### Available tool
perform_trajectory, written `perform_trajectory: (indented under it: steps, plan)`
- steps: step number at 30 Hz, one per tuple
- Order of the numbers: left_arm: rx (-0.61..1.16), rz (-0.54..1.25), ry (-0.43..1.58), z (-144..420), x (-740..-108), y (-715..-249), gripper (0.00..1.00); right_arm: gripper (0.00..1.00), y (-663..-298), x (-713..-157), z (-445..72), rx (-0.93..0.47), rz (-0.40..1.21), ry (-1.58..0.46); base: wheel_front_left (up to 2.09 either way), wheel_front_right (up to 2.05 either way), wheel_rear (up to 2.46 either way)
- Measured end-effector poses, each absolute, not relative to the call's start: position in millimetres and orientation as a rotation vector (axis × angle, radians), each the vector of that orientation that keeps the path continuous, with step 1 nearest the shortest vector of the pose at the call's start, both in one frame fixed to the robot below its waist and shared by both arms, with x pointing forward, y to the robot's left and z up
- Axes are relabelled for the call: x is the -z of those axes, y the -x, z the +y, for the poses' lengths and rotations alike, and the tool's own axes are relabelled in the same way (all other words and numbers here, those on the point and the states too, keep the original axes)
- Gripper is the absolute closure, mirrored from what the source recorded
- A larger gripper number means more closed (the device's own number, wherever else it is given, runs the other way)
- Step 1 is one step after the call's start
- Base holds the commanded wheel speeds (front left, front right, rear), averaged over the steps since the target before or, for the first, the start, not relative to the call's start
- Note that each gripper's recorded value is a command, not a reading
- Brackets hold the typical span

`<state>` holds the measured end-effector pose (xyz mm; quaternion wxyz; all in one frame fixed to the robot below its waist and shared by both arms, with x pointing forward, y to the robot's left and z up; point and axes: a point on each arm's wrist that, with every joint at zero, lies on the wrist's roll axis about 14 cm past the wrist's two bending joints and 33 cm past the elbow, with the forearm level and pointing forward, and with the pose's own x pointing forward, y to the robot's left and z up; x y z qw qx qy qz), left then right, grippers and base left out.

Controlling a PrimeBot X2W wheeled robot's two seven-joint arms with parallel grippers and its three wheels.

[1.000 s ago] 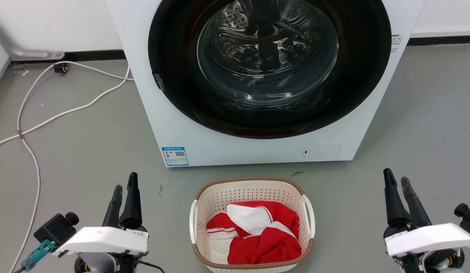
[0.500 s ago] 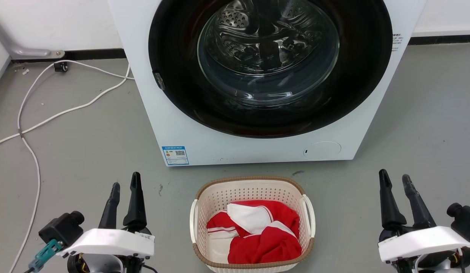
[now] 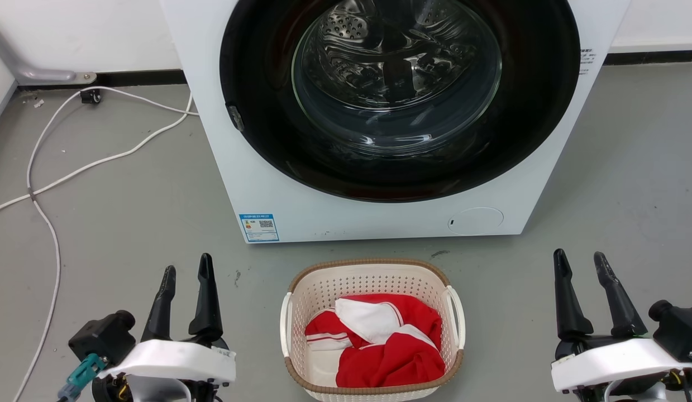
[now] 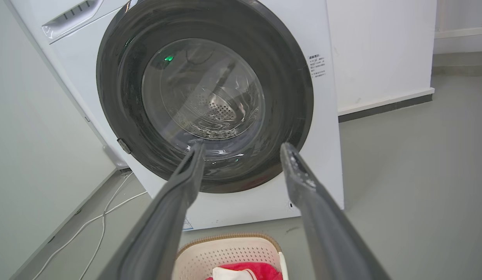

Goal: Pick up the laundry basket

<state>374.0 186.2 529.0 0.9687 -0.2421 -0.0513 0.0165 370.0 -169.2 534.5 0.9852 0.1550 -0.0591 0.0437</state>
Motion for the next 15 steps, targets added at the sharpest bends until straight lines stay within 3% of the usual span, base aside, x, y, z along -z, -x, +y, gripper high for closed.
perform_trajectory:
  steps: [15]
  plan:
    - [-0.026,-0.119,0.346,182.6,-529.3,-370.1,0.0,0.0,-366.6,-537.1,-165.3,-0.106,-0.143,-0.158,0.0,0.0,0.0]
